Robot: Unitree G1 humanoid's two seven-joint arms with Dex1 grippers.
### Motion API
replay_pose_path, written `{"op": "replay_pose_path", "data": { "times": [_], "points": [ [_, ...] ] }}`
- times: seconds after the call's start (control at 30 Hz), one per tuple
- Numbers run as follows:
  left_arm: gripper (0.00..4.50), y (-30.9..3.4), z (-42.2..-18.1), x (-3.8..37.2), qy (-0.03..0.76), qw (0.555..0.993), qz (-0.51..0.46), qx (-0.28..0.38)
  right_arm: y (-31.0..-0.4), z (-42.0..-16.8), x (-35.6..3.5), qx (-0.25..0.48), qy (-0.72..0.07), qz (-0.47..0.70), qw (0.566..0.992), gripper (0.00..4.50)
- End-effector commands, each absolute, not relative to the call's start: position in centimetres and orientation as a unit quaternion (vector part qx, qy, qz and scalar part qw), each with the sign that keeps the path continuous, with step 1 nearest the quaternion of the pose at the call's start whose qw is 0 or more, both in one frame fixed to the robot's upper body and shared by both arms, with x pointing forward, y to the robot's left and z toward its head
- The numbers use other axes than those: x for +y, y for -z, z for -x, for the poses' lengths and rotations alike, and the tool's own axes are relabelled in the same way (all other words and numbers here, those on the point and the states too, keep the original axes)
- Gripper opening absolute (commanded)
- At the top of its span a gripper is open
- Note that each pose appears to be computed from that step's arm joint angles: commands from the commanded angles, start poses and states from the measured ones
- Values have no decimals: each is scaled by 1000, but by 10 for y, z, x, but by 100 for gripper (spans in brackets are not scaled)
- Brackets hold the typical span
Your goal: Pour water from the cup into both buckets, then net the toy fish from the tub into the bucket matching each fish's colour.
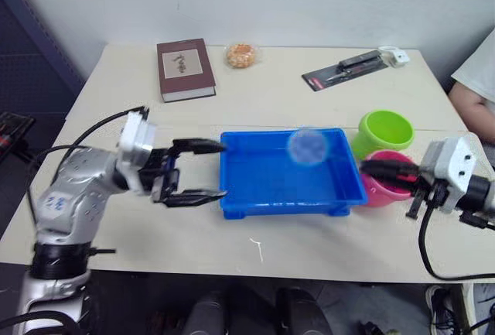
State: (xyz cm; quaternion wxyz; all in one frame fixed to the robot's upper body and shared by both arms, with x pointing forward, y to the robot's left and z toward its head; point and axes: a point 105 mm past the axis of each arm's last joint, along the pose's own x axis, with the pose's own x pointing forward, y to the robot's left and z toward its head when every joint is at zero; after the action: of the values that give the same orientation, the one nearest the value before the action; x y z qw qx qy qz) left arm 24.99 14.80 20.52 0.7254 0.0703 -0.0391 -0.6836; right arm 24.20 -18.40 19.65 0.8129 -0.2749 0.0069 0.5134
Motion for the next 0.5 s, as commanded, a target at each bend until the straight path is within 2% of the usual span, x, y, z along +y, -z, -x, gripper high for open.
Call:
{"op": "replay_pose_path", "data": {
  "times": [0.03, 0.1, 0.23, 0.37, 0.5],
  "points": [
    [449, -185, -224, 166, 706, 695, -137, 11, -163, -211, -148, 46, -622, 245, 742, 0],
    [449, -172, -213, 172, 715, 681, -151, 46, -144, -205, -138, 56, -639, 232, 731, 0],
    [449, -161, -205, 177, 708, 685, -157, 70, -110, -202, -132, 68, -652, 239, 717, 0],
    [449, -154, -201, 176, 700, 693, -157, 78, -75, -218, -131, 66, -636, 261, 723, 0],
    [449, -155, -202, 174, 698, 696, -153, 75, -65, -236, -123, 46, -626, 259, 734, 0]
  ]
}}
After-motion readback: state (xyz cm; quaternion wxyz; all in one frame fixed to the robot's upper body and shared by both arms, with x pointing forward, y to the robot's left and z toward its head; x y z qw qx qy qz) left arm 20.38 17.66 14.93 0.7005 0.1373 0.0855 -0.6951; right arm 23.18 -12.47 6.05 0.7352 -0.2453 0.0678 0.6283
